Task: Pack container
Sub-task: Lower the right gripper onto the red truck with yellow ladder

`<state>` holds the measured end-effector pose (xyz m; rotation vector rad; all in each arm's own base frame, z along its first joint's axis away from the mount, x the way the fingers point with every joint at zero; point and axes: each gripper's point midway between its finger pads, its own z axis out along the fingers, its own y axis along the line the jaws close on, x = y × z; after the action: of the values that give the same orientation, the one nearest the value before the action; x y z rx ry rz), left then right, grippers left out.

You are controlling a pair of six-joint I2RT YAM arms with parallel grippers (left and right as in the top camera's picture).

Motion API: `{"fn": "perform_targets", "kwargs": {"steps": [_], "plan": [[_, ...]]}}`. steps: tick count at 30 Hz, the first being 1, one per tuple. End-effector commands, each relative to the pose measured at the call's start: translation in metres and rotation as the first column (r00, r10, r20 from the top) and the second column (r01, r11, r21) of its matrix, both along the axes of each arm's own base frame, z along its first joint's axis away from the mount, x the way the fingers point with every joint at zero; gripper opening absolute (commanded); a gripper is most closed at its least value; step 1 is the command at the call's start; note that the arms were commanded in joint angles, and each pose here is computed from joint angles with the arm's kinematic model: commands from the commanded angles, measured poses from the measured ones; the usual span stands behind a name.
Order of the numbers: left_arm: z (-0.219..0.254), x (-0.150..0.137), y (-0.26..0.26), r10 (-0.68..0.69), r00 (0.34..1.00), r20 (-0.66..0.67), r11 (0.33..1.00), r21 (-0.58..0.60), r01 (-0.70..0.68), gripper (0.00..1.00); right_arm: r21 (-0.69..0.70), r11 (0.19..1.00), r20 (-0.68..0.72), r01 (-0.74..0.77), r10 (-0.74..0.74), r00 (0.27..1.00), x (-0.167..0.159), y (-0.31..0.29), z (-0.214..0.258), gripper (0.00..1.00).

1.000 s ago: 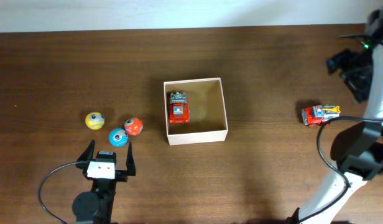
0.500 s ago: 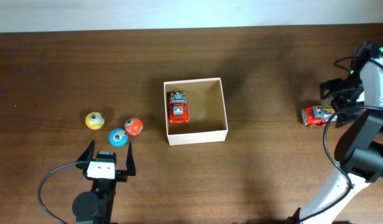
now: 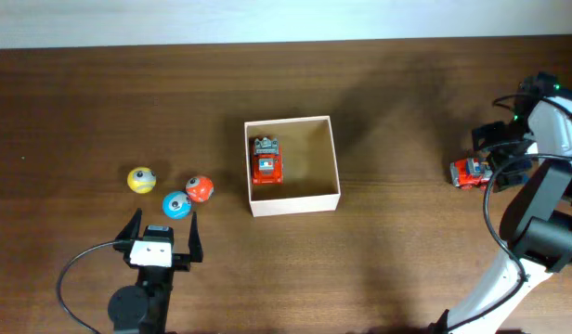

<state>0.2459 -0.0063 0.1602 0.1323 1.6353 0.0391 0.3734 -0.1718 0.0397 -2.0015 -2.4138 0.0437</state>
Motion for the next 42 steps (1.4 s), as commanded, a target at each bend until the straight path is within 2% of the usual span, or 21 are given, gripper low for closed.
{"fn": "perform_targets", "kwargs": {"steps": [1, 6, 11, 18, 25, 33, 40, 42], "plan": [[-0.002, 0.0, 0.002, 0.008, 1.0, 0.001, 1.0, 0.016, -0.008, 0.99, -0.015, 0.997, 0.002, -0.076, 0.076, 0.997, -0.001, 0.005, -0.005, 0.99], [-0.002, 0.0, 0.002, 0.008, 1.0, 0.001, 1.0, 0.016, -0.008, 0.99, -0.027, 0.972, 0.021, -0.233, 0.233, 0.972, 0.007, 0.013, -0.014, 0.99], [-0.002, 0.0, 0.002, 0.008, 1.0, 0.001, 1.0, 0.016, -0.008, 0.99, -0.056, 0.902, 0.043, -0.428, 0.43, 0.902, 0.022, 0.023, -0.013, 0.99], [-0.002, 0.0, 0.002, 0.008, 1.0, 0.001, 1.0, 0.016, -0.008, 0.99, -0.115, 0.76, 0.066, -0.64, 0.648, 0.759, 0.045, 0.037, -0.012, 0.99], [-0.002, 0.0, 0.002, 0.008, 1.0, 0.001, 1.0, 0.016, -0.008, 0.99, -0.166, 0.569, 0.054, -0.805, 0.821, 0.569, 0.062, 0.053, -0.01, 0.99], [-0.002, 0.0, 0.002, 0.008, 1.0, 0.001, 1.0, 0.016, -0.008, 0.99, -0.182, 0.414, 0.028, -0.892, 0.909, 0.416, 0.068, 0.063, -0.009, 0.99], [-0.002, 0.0, 0.002, 0.008, 1.0, 0.001, 1.0, 0.016, -0.008, 0.99, -0.138, 0.298, -0.004, -0.944, 0.953, 0.302, 0.057, 0.064, -0.011, 0.99], [-0.002, 0.0, 0.002, 0.008, 1.0, 0.001, 1.0, 0.016, -0.008, 0.99, -0.133, 0.263, -0.01, -0.955, 0.964, 0.267, 0.056, 0.065, -0.011, 0.92]]}}
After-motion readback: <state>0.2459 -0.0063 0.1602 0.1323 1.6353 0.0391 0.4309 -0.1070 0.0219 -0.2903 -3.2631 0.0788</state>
